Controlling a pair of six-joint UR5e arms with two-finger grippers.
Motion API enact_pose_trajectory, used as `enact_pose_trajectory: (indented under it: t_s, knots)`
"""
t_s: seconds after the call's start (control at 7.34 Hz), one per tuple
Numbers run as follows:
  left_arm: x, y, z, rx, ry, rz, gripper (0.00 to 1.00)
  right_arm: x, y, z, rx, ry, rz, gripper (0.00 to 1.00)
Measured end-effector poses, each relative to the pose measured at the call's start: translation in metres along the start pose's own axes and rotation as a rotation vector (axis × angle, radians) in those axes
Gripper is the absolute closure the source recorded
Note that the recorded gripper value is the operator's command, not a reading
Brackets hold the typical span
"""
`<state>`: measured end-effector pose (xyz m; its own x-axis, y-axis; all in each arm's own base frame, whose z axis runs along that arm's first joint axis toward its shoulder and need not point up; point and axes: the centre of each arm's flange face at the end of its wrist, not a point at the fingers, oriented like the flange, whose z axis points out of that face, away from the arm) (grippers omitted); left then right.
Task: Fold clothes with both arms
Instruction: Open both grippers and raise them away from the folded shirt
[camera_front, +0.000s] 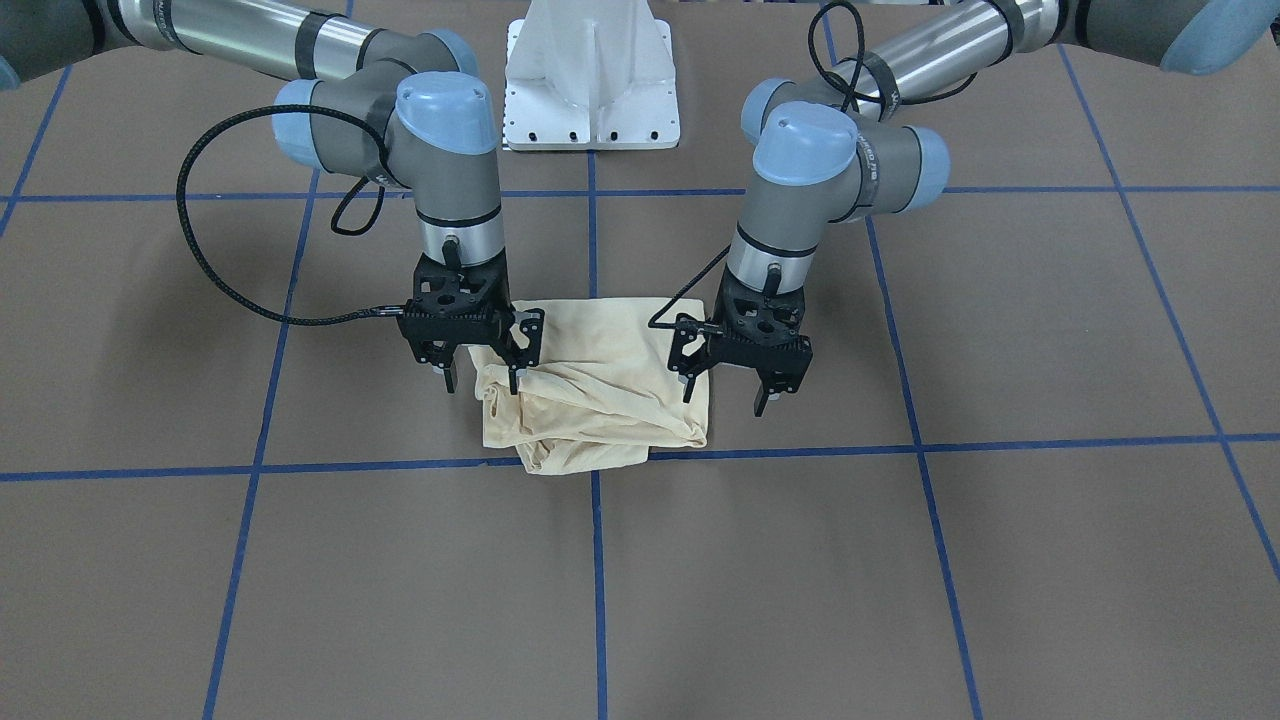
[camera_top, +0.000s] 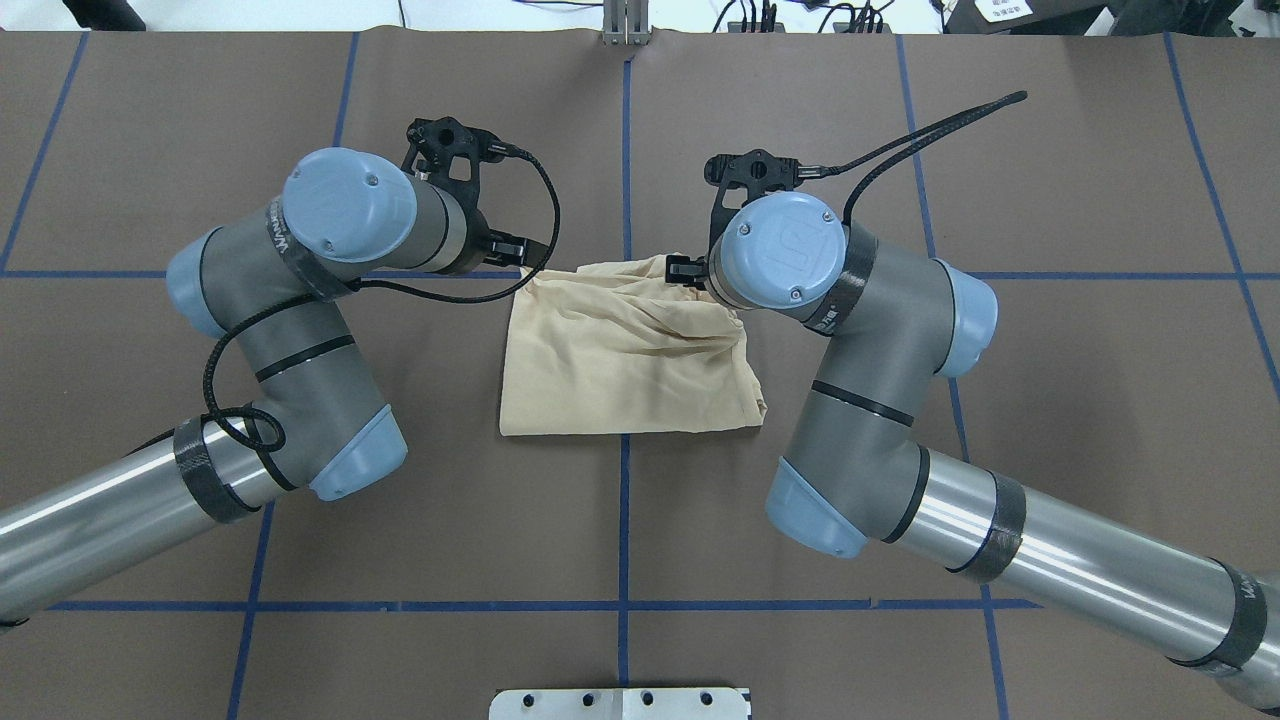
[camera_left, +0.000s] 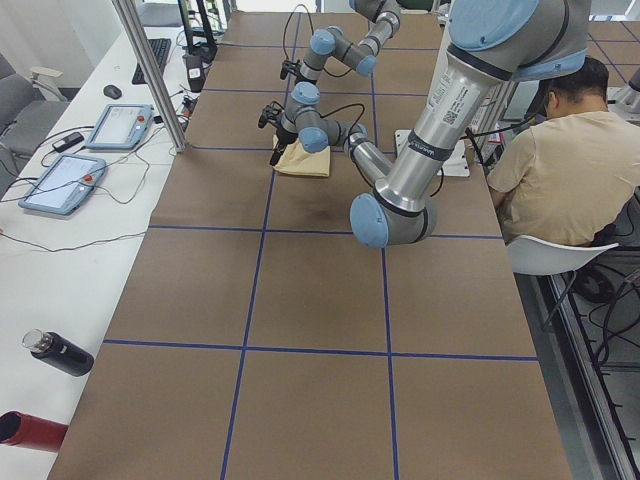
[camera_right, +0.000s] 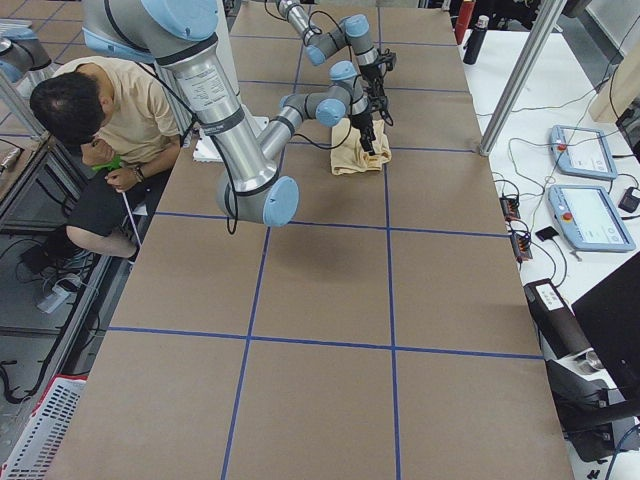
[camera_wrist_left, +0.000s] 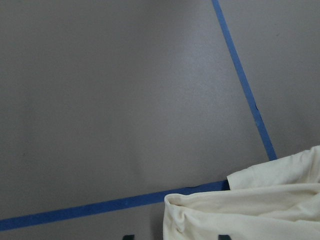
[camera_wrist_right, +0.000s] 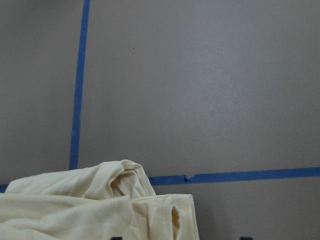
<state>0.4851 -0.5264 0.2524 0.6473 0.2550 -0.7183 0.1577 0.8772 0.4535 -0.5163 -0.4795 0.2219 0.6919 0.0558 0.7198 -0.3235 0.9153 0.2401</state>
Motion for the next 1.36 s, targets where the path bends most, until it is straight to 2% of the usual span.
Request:
enact_pose_trajectory:
  t_s: [0.14, 0.41, 0.54, 0.82, 0.95, 1.09, 1.36]
  knots:
    - [-0.009, -0.001, -0.002, -0.013, 0.006, 0.024, 0.00, -0.013, 0.007, -0.004, -0.014, -0.017, 0.002, 0.02]
    - [-0.019, 0.003, -0.007, -0.024, 0.014, 0.039, 0.00, -0.032, 0.050, 0.008, 0.004, 0.003, -0.018, 0.52]
    - [-0.020, 0.004, -0.008, -0.025, 0.015, 0.041, 0.00, -0.036, 0.065, 0.016, 0.015, 0.027, -0.052, 0.55]
    - [-0.021, 0.004, -0.008, -0.026, 0.015, 0.041, 0.00, -0.035, 0.070, 0.024, 0.022, 0.078, -0.217, 0.57]
    - [-0.021, 0.004, -0.008, -0.026, 0.015, 0.039, 0.00, -0.034, 0.066, 0.024, 0.029, 0.088, -0.283, 0.71]
    - [-0.021, 0.004, -0.008, -0.026, 0.015, 0.037, 0.00, -0.034, 0.063, 0.027, 0.031, 0.097, -0.309, 0.80]
    - [-0.021, 0.004, -0.008, -0.026, 0.015, 0.035, 0.00, -0.037, 0.052, 0.044, 0.034, 0.128, -0.311, 0.99]
